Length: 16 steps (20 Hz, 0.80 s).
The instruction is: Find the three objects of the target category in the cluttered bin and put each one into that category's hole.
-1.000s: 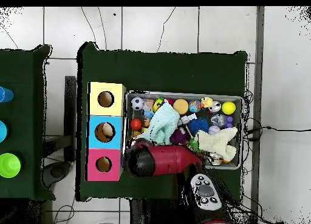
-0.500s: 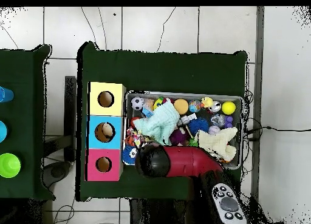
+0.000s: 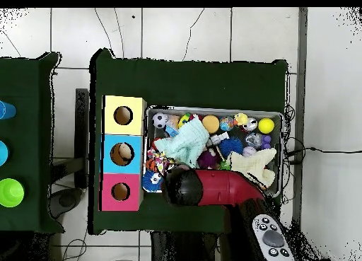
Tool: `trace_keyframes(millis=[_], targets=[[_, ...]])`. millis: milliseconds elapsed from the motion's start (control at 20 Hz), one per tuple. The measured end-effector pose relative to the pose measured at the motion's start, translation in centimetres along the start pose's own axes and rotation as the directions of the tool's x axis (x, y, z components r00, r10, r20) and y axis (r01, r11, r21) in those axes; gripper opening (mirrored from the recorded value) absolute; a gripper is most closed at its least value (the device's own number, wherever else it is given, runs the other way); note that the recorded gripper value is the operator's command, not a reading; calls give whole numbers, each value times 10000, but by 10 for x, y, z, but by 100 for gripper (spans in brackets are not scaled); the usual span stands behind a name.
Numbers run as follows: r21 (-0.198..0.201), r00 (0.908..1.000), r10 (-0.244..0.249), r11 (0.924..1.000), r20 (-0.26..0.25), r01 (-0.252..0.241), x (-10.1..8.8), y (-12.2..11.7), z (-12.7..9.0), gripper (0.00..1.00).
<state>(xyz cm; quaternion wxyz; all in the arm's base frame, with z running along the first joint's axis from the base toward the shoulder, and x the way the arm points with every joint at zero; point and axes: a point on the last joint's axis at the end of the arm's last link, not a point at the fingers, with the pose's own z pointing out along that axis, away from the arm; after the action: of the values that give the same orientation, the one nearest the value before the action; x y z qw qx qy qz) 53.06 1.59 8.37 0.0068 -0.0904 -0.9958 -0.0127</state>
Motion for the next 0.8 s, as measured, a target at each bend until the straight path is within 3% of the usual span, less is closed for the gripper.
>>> trace_keyframes(millis=[800], targets=[[-151, 9980, -461, 9988, -424, 455, 22, 25, 10, 100]])
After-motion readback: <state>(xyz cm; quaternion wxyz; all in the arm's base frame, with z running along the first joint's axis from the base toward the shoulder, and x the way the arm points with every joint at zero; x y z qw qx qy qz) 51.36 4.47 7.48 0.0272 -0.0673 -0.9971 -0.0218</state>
